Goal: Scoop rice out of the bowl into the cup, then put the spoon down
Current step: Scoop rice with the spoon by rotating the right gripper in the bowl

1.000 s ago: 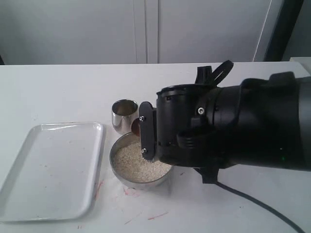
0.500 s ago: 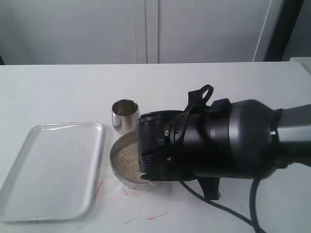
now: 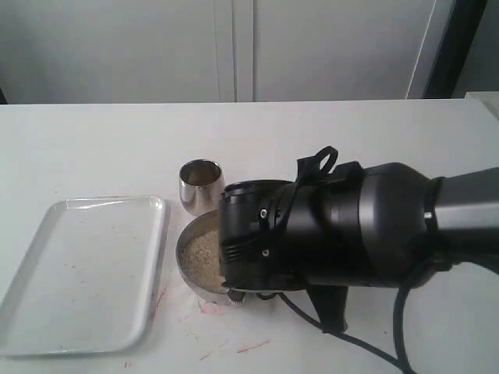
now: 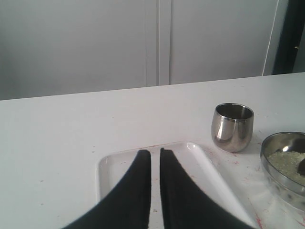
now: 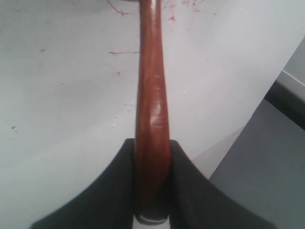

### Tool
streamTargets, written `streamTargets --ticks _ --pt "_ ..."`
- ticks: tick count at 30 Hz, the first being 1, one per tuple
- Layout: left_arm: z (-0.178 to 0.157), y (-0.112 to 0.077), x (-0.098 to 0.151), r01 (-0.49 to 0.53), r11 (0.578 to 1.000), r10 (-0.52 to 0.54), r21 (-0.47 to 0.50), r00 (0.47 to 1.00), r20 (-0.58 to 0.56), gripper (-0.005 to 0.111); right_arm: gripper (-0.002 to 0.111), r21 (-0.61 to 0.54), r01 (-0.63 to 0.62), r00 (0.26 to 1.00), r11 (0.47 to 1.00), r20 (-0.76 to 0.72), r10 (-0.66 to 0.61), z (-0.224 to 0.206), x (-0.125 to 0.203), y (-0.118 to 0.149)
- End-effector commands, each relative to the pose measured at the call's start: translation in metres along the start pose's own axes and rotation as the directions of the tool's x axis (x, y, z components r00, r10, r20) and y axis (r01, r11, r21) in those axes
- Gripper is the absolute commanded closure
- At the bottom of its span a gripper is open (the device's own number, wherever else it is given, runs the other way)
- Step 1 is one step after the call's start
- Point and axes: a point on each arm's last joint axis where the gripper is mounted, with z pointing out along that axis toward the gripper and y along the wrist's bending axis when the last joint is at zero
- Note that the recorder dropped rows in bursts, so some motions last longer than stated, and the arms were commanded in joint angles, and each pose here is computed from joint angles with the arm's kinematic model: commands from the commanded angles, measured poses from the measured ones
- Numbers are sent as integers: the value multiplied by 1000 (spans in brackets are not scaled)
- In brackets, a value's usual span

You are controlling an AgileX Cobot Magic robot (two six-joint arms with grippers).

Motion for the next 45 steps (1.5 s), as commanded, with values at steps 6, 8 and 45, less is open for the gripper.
streamTargets --ticks 6,8,45 --pt "0 -1 -2 7 1000 -7 7 1000 12 92 108 -46 -60 997 997 40 62 0 -3 2" --pt "0 -1 -2 7 1000 -7 7 1000 12 92 108 -70 -105 994 992 34 108 1 -2 3" --pt "0 -1 -2 7 1000 -7 7 1000 12 92 108 -403 -451 852 796 71 519 -8 4 5"
